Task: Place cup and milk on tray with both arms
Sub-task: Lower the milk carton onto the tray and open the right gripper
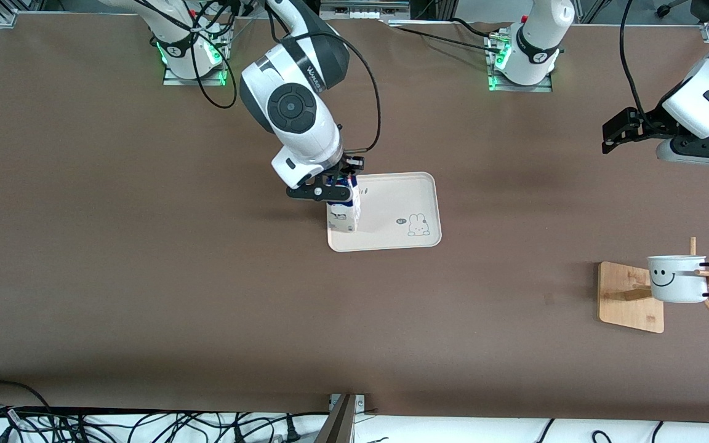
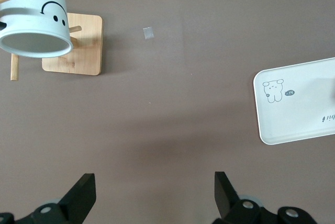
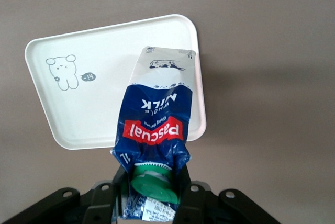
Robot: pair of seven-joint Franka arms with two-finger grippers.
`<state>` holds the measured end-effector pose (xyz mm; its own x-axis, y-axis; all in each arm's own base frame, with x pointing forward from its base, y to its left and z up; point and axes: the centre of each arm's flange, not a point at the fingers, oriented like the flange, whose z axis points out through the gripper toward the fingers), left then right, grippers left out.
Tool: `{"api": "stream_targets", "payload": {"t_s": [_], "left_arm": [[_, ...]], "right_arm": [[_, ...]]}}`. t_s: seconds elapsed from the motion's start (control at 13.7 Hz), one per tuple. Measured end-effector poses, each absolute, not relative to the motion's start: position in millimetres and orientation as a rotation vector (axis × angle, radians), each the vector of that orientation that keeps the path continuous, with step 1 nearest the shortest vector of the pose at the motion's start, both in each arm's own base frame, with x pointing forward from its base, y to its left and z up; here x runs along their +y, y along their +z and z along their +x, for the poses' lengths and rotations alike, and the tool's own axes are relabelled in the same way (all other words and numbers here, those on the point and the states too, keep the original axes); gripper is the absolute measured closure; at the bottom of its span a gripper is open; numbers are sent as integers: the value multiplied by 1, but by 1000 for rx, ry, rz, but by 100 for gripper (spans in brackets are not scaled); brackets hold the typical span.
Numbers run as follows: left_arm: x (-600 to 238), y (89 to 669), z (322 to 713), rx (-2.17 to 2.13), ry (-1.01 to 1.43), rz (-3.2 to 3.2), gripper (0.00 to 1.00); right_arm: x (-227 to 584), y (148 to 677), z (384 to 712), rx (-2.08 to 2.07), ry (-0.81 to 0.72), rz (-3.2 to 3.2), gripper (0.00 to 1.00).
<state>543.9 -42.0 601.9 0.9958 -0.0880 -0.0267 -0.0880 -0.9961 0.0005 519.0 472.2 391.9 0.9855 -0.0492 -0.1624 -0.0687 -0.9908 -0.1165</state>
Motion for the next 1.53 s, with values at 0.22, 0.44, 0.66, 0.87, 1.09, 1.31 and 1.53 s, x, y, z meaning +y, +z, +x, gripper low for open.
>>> {"api": "stream_targets", "payload": {"t_s": [0.22, 0.44, 0.66, 0.87, 1.09, 1.31, 1.53], "left_arm": [[-40, 601, 543, 132, 57, -3137, 0], [-28, 600, 542, 98, 78, -3139, 0], [-26, 599, 542, 94, 85, -3138, 0], [-29, 599, 542, 103, 86, -3138, 0], [-30, 599, 542, 105, 86, -3138, 0], [-31, 599, 542, 106, 86, -3138, 0], [-32, 599, 542, 109, 86, -3137, 0]], "right_arm": [[476, 390, 519, 11, 232, -3005, 61], [480, 384, 519, -136, 227, -2999, 61], [479, 378, 521, -236, 227, -2994, 61], [476, 372, 524, -257, 235, -2998, 61], [476, 364, 525, -229, 274, -2979, 61], [472, 360, 529, -167, 325, -2933, 61], [467, 352, 534, -144, 348, -2930, 61]]}}
